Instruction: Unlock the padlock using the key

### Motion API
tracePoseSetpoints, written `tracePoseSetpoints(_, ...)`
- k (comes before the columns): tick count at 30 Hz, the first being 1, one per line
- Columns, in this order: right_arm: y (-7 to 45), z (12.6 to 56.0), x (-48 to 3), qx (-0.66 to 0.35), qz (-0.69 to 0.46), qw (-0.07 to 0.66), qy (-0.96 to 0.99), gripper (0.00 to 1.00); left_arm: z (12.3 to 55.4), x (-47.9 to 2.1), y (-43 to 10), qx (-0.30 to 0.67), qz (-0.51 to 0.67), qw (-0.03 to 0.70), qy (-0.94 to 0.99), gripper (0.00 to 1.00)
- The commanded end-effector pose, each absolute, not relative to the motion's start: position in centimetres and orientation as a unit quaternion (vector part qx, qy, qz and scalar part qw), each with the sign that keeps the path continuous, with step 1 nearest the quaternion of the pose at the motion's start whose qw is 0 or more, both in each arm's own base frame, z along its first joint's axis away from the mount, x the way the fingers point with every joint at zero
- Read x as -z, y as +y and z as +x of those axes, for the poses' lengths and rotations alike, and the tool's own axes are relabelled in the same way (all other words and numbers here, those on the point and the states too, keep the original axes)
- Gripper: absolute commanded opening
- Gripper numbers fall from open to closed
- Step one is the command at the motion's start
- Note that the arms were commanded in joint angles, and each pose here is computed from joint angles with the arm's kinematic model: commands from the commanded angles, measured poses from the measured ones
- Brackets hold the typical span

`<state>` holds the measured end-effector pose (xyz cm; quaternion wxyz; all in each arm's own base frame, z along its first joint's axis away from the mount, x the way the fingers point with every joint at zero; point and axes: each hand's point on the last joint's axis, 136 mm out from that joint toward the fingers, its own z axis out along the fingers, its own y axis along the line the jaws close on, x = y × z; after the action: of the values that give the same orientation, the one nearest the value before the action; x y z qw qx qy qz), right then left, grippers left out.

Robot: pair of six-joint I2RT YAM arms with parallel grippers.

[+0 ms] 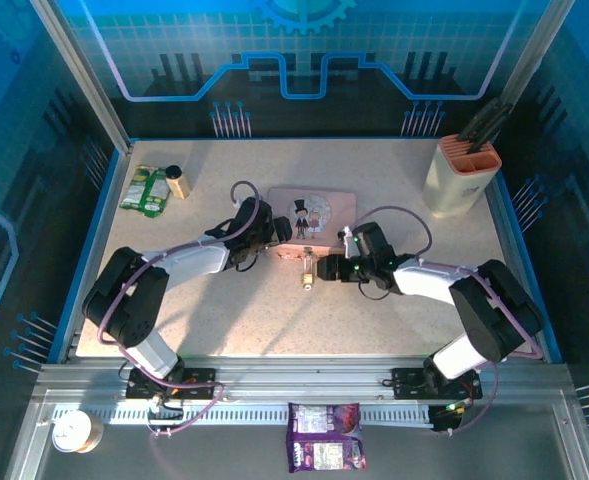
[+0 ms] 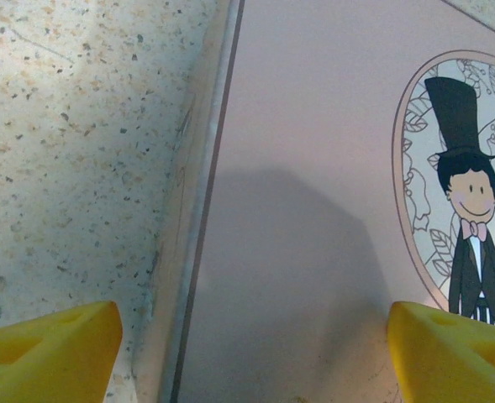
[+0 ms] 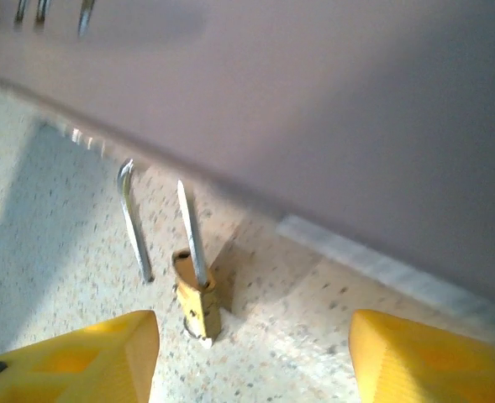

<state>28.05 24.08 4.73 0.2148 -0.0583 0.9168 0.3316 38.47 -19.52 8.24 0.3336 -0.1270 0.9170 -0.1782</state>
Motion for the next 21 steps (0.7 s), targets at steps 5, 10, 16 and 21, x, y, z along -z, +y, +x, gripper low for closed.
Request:
tracePoseSetpoints(5, 27.3, 26.9, -4.7, -0.382, -0.076, 0.229, 0.892, 0.56, 34.8, -4.3, -17.9, 0.122, -0.119, 0.265, 0.949, 0.83)
tracePoseSetpoints(10, 27.3, 26.7, -3.6, -0.358, -0.083, 0.226, 0.902, 0.51, 34.5, -4.0, -17.9, 0.123, -0.123, 0.262, 0.949, 0.83)
tracePoseSetpoints(16, 27.8, 26.5, -2.6, -0.321, -0.110, 0.222, 0.914, 0.46, 34.6, -4.0, -18.1, 0.128, -0.123, 0.259, 0.949, 0.83)
tracePoseSetpoints(21, 27.0, 26.5, -1.5, -0.280, -0.104, 0.215, 0.930, 0.46, 34.7, -4.2, -18.2, 0.129, -0.122, 0.259, 0.949, 0.83)
